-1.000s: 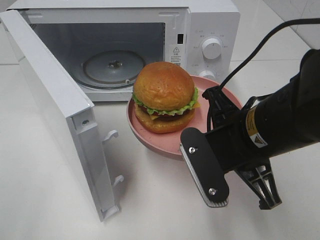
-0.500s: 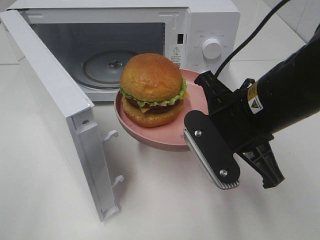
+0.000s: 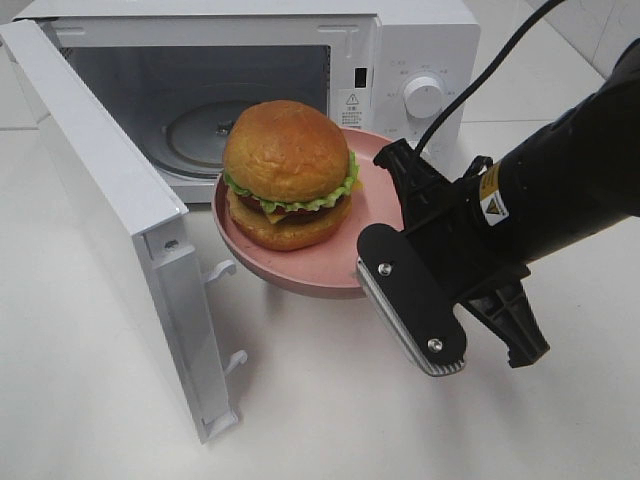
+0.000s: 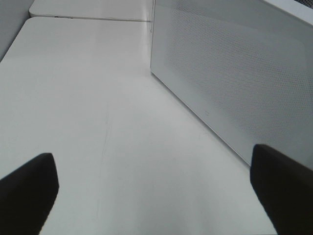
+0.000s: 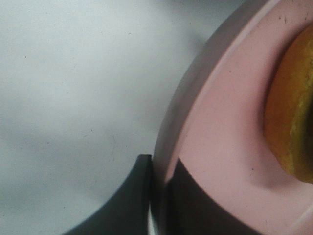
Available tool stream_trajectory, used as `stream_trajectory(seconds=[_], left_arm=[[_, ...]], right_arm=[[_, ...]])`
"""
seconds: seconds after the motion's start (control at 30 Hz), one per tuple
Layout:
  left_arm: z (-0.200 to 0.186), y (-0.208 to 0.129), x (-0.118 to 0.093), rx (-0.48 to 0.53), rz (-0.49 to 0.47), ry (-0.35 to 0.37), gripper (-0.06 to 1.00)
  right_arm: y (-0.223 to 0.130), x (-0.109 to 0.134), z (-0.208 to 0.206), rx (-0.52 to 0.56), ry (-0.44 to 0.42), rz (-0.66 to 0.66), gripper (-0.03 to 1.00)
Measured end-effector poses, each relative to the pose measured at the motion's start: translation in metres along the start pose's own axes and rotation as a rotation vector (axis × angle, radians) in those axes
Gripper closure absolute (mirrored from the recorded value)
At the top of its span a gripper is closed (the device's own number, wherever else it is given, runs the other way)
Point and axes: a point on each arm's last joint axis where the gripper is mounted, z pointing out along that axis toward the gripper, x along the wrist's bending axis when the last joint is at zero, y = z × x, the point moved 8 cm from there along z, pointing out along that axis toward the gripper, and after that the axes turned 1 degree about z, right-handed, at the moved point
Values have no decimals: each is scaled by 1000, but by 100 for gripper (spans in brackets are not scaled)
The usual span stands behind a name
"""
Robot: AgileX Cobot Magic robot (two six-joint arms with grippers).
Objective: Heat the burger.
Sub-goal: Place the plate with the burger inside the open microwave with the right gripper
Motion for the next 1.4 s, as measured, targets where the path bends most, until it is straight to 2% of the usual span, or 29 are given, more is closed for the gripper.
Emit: stream_trajectory(seconds=[0.17, 0.33, 0.47, 1.13, 1.33, 1.4], left_arm=[[0, 0, 0, 0, 0, 0, -5], [0, 0, 0, 0, 0, 0, -5], [0, 0, 0, 0, 0, 0, -5], [0, 0, 0, 0, 0, 0, -5], [0, 0, 0, 0, 0, 0, -5], [0, 0, 0, 0, 0, 0, -5]], right_arm=[[2, -6, 12, 2, 27, 13, 90], [6, -29, 17, -4, -6, 31, 90], [7, -37, 21, -4, -8, 32, 90], [14, -79, 63, 22, 73, 90, 90], [16, -91, 71, 19, 65, 113, 90], [19, -103, 78, 21, 63, 133, 90]])
